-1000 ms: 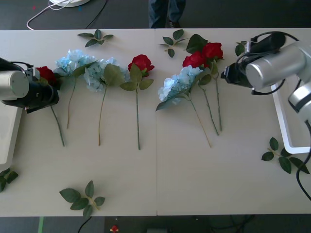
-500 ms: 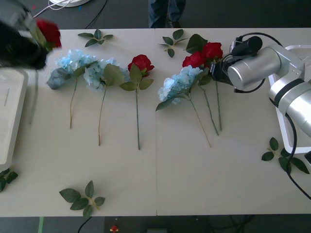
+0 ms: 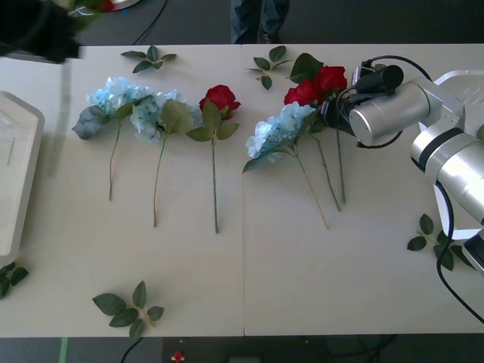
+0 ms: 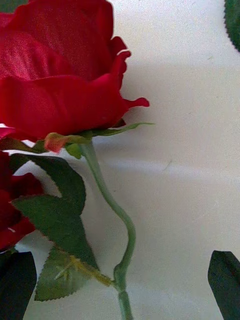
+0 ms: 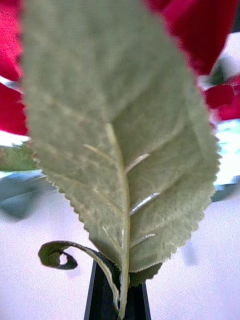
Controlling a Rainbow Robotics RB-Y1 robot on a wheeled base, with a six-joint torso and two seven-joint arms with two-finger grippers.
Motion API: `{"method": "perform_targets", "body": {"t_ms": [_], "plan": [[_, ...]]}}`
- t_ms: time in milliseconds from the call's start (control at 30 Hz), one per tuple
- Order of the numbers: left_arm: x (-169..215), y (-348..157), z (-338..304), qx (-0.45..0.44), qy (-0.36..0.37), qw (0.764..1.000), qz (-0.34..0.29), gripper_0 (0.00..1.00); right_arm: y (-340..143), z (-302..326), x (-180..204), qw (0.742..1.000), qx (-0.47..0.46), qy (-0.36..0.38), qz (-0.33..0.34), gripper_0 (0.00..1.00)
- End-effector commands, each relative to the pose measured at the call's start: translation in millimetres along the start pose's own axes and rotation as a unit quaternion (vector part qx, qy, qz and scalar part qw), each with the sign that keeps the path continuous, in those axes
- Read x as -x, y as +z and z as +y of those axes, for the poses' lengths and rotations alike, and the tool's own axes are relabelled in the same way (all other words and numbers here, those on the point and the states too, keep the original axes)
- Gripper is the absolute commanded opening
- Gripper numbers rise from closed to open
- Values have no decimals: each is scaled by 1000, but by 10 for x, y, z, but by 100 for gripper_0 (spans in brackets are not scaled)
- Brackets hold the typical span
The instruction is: Place the red flowers into the right box and the blue flowers into the left box. If a person shows an open palm, hand one flower to the person first, then continue sorting.
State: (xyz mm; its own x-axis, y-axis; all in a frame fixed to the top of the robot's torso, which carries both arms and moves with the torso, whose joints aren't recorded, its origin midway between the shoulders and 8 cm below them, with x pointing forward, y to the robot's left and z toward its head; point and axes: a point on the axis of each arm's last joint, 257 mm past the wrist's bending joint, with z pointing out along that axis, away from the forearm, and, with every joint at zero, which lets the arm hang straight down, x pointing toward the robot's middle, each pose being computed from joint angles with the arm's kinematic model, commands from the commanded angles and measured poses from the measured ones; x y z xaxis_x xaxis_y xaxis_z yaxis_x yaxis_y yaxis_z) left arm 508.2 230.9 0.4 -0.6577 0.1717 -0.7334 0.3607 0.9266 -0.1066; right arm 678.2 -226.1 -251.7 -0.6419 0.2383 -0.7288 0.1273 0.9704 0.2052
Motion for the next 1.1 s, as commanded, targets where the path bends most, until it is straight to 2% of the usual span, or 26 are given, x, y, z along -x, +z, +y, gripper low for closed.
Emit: {"method": "perform_targets", "body": {"t_ms": [33, 133, 300, 533, 900, 1100], "plan": [[199, 71, -791, -92, 46, 993, -66, 0, -242, 314, 385, 999, 35, 8, -20, 100], [374, 75, -1323, -161, 73, 977, -119, 0, -483, 354, 462, 999, 50, 18, -5, 100], [458, 71, -1991, -250, 107, 947, -172, 0, -892, 385, 513, 996, 86, 29, 4, 100], [461, 271, -2719, -307, 125, 910, -249, 0, -1598, 318, 462, 988, 154, 19, -8, 100], [339, 239, -3148, -357, 124, 890, -255, 0, -2486, 104, 245, 965, 252, -52, -42, 100], [318, 213, -3178, -366, 121, 887, -253, 0, -2971, 297, -16, 926, 373, -60, -20, 100]]}}
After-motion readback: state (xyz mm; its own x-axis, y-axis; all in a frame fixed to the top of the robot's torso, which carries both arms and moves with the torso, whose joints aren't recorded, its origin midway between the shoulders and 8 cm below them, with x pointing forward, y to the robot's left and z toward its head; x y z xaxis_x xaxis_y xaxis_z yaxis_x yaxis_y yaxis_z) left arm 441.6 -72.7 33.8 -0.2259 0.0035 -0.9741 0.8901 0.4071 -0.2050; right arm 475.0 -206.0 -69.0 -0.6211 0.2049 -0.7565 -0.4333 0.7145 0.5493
